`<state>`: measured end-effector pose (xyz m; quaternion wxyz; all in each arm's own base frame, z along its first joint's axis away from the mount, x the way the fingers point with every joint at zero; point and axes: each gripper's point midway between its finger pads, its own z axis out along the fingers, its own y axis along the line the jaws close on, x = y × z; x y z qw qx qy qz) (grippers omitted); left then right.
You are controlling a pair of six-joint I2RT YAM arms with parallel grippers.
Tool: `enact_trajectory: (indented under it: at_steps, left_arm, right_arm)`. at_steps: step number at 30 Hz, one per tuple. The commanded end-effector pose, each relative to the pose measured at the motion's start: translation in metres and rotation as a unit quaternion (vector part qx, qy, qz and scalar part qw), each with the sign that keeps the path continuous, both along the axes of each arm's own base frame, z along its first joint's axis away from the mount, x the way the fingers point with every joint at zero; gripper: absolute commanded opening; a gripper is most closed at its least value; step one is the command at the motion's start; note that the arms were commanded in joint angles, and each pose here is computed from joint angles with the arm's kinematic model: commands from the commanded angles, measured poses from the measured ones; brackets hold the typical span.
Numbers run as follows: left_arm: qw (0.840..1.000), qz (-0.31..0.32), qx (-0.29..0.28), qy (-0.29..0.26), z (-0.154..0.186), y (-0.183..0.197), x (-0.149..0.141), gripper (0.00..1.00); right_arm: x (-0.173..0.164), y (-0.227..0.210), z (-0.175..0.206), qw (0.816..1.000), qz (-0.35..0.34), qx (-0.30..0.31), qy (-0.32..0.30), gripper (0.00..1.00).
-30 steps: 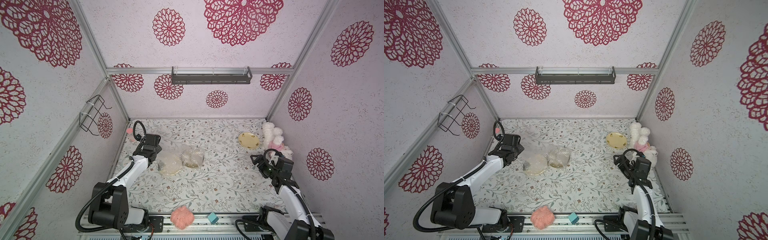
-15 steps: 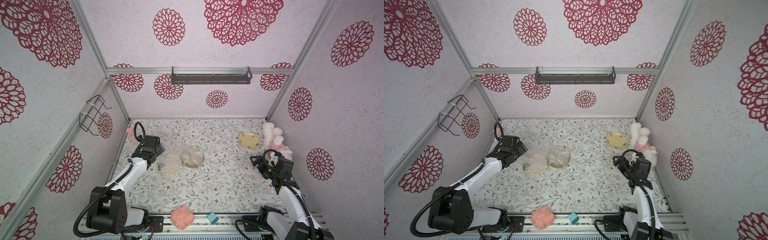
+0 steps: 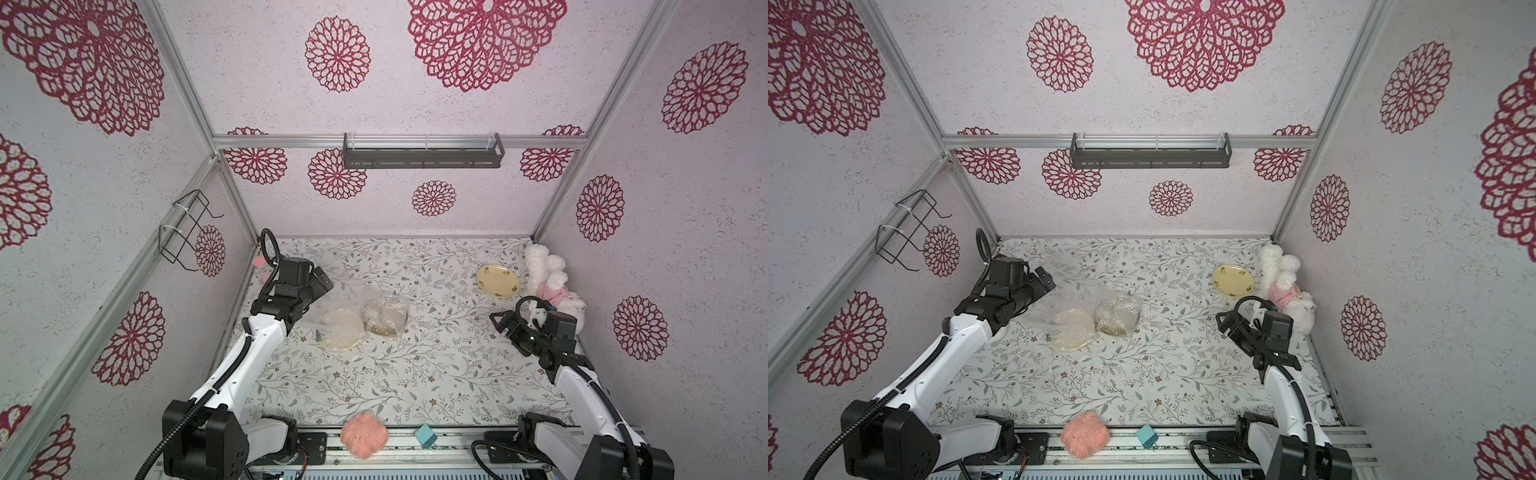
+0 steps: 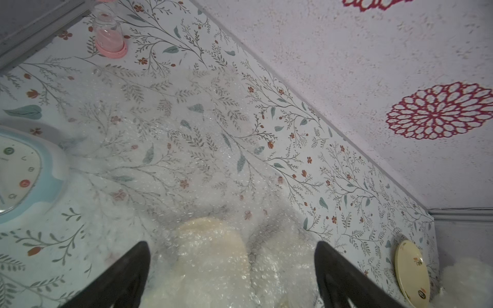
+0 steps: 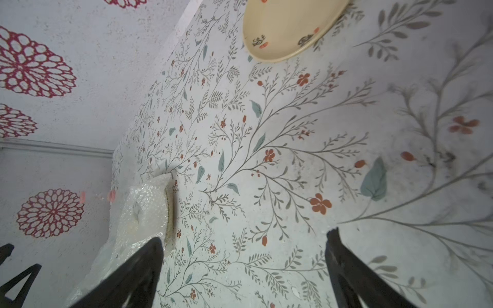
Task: Unpack dinner plates from bubble wrap
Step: Place the bubble wrap at the center of the board, then move the bubble wrap to the center of the board.
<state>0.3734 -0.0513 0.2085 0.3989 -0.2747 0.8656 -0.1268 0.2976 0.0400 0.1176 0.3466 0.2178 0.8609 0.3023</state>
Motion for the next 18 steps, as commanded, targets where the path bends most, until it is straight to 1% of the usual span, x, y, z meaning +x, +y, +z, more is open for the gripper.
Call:
enact_trajectory:
  at_steps: [1,7,10,13,18]
  left_arm:
    - [0.999,-0.033,-0.013,-0.02,0.016,-0.023,0.003,0.97]
    - [0.992,-0.098,-0.054,-0.05,0.017,-0.07,0.01,0.97]
    - [0.991,-0.109,-0.066,-0.051,0.013,-0.082,0.01,0.97]
    - [0.991,-0.113,-0.066,-0.042,0.006,-0.088,0.008,0.97]
    - [0.991,-0.111,-0.071,-0.032,-0.002,-0.088,0.0,0.97]
  right_arm:
    - [0.014,0.02,0.02,0.998,0.049,-0.014,-0.032,0.99]
    - [0.027,0.08,0.019,0.989,0.143,0.009,-0.03,0.99]
    - [0.032,0.112,0.009,0.983,0.184,0.019,-0.017,0.98]
    - [0.036,0.141,-0.006,0.977,0.21,0.03,-0.002,0.9]
    - [0.046,0.179,-0.019,0.972,0.229,0.044,0.005,0.77]
